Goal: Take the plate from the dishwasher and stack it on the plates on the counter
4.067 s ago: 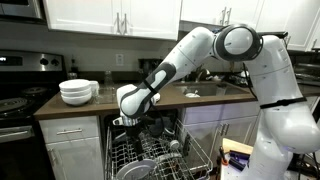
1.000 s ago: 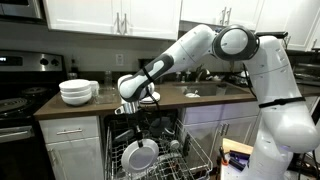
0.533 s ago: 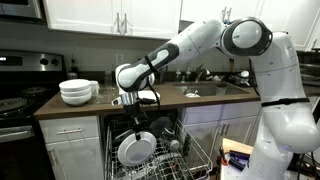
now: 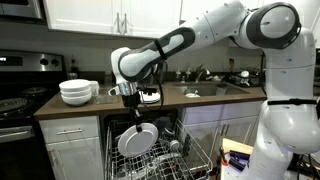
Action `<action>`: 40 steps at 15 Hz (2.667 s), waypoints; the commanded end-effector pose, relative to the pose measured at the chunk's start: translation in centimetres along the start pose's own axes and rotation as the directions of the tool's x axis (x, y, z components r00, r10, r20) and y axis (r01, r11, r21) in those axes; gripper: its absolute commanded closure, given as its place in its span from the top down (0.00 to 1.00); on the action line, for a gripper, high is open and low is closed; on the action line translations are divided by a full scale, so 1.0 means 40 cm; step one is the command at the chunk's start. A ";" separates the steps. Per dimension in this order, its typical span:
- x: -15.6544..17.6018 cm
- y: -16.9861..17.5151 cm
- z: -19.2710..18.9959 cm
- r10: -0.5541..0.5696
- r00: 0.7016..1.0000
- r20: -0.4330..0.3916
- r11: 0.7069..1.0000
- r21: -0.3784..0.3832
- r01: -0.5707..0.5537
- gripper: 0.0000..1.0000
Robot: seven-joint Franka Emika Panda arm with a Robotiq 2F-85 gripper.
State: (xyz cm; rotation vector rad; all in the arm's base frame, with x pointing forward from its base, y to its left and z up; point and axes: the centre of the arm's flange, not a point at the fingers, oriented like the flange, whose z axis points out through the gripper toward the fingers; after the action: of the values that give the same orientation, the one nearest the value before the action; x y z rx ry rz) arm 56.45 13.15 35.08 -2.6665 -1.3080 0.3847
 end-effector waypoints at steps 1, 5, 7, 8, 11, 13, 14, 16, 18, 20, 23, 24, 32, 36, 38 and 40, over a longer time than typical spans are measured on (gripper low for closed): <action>-0.033 -0.091 -0.044 0.050 0.997 0.052 0.991 -0.124 -0.043 0.05; -0.036 -0.140 -0.043 0.116 0.989 0.091 0.960 -0.266 -0.088 0.05; -0.038 -0.156 -0.036 0.140 0.986 0.090 0.935 -0.339 -0.101 0.05; -0.040 -0.160 -0.031 0.152 0.985 0.085 0.917 -0.383 -0.109 0.05; -0.042 -0.172 -0.012 0.184 0.981 0.054 0.858 -0.496 -0.134 0.05; -0.047 -0.181 0.003 0.200 0.980 0.009 0.809 -0.565 -0.160 0.05; -0.050 -0.185 0.010 0.206 0.978 -0.015 0.788 -0.591 -0.175 0.05; -0.061 -0.197 0.019 0.211 0.977 -0.024 0.790 -0.585 -0.185 0.05; -0.030 -0.167 0.034 0.206 0.979 0.005 0.815 -0.555 -0.169 0.07; -0.038 -0.172 0.037 0.208 0.978 0.006 0.814 -0.556 -0.170 0.05; -0.032 -0.184 0.054 0.227 0.974 -0.014 0.778 -0.598 -0.190 0.05; -0.030 -0.190 0.057 0.231 0.973 -0.023 0.764 -0.614 -0.196 0.05; -0.012 -0.270 0.058 0.240 0.956 -0.166 0.577 -0.768 -0.278 0.05; -0.013 -0.297 0.061 0.256 0.935 -0.245 0.422 -0.842 -0.336 0.05; -0.017 -0.297 0.063 0.283 0.917 -0.280 0.336 -0.867 -0.369 0.05; -0.025 -0.291 0.066 0.330 0.893 -0.305 0.271 -0.876 -0.399 0.05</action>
State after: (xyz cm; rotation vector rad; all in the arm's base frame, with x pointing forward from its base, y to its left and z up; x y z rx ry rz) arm 47.34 19.91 34.84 -3.7740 -1.1115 -0.6008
